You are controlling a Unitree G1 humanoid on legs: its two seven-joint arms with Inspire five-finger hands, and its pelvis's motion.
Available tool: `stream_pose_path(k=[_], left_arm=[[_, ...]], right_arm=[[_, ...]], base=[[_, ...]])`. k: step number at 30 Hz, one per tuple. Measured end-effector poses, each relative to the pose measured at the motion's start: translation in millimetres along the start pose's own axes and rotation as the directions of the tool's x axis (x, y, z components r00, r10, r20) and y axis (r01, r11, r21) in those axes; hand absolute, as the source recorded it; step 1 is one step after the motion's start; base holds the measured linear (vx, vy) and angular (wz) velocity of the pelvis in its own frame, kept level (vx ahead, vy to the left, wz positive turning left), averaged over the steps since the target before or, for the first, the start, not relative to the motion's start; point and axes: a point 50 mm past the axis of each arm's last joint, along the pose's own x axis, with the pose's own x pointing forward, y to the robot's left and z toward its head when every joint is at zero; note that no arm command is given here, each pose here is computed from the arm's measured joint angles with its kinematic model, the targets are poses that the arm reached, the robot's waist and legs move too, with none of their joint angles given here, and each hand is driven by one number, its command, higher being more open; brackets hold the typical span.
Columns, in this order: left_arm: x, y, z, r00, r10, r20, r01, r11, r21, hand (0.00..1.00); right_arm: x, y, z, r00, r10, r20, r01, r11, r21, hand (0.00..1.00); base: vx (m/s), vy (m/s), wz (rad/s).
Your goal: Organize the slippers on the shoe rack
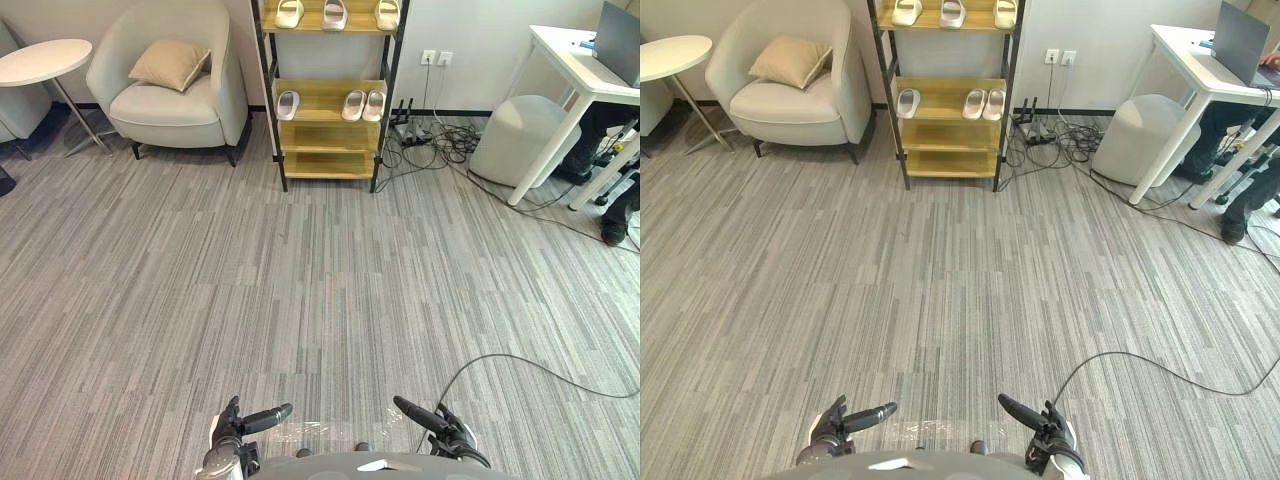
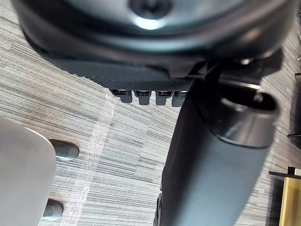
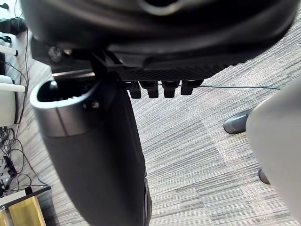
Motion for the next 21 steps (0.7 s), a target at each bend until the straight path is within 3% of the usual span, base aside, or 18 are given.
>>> stream_pose_path(k=[21], left_arm=[[4, -14, 7, 0.996, -0.09, -0.008, 0.09, 0.981, 0.171, 1.0]], right_arm=[[1, 2, 1, 1.0, 0.012, -0.006, -0.012, 0.999, -0.032, 1.0]], base=[[0.0, 0.0, 0.0]])
